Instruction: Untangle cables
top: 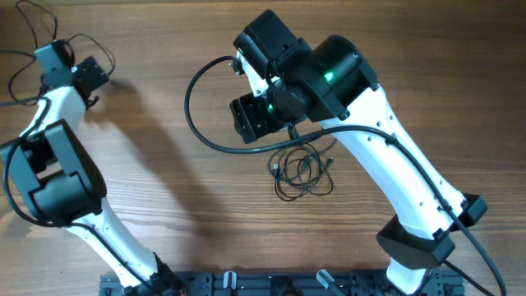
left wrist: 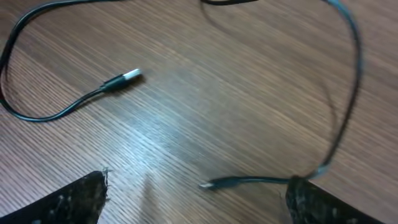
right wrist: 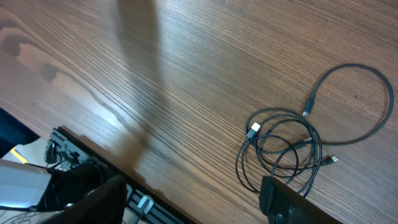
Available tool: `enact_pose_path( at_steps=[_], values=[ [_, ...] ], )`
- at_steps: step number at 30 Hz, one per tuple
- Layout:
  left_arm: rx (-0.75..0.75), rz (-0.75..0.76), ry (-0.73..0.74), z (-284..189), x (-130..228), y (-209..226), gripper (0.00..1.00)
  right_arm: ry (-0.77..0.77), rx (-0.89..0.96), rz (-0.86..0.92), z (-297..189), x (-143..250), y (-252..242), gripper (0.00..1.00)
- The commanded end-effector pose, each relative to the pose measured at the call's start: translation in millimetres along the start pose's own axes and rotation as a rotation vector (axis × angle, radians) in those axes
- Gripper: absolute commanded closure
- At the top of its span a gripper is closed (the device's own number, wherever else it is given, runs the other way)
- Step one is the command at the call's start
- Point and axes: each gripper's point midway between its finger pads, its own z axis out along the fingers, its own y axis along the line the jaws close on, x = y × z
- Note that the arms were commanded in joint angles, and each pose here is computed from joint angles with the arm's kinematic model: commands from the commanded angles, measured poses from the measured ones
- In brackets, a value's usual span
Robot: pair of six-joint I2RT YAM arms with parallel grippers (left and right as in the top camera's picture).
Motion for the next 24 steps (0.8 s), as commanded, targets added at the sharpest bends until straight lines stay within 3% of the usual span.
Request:
enact_pose_path(
  at_steps=[1,5,7,10,12,13,16,18,20,21,24],
  values=[
    [0.132,0.01,0.067,25,27,-18,0.04,-0.018,-0.007,0.0,-8,2,3,0.3],
    [0.204,-0.048,0.109,44,52,-40,0.06,-0.018,-0.007,0.024,-8,2,3,0.3],
    [0.28,-0.037,0.126,41,57,-60,0.18,-0.019,-0.007,0.024,-8,2,3,0.3],
    [0.396,-0.017,0.147,31,62,-92,0.5,-0.018,-0.007,0.025,-8,2,3,0.3],
    [0.452,-0.036,0.151,19,58,-108,0.56,-0.018,-0.007,0.023,-8,2,3,0.3],
    [0.463,-0.063,0.138,13,49,-111,0.53,-0.018,-0.007,0.022,-8,2,3,0.3],
    [0.475,-0.109,-0.002,-24,-11,-104,0.12,-0.018,-0.007,0.022,-8,2,3,0.3],
    [0.392,-0.132,-0.099,-39,-44,-77,0.07,-0.018,-0.006,0.022,-8,2,3,0.3],
    [0.187,-0.188,-0.174,-37,-65,-17,0.04,-0.018,-0.006,0.022,-8,2,3,0.3],
    [0.078,-0.221,-0.17,-31,-63,19,0.02,-0.018,-0.006,0.022,-8,2,3,0.3],
    [-0.039,-0.279,-0.11,-11,-41,77,0.0,-0.021,-0.007,0.022,-8,1,3,0.3]
  ],
)
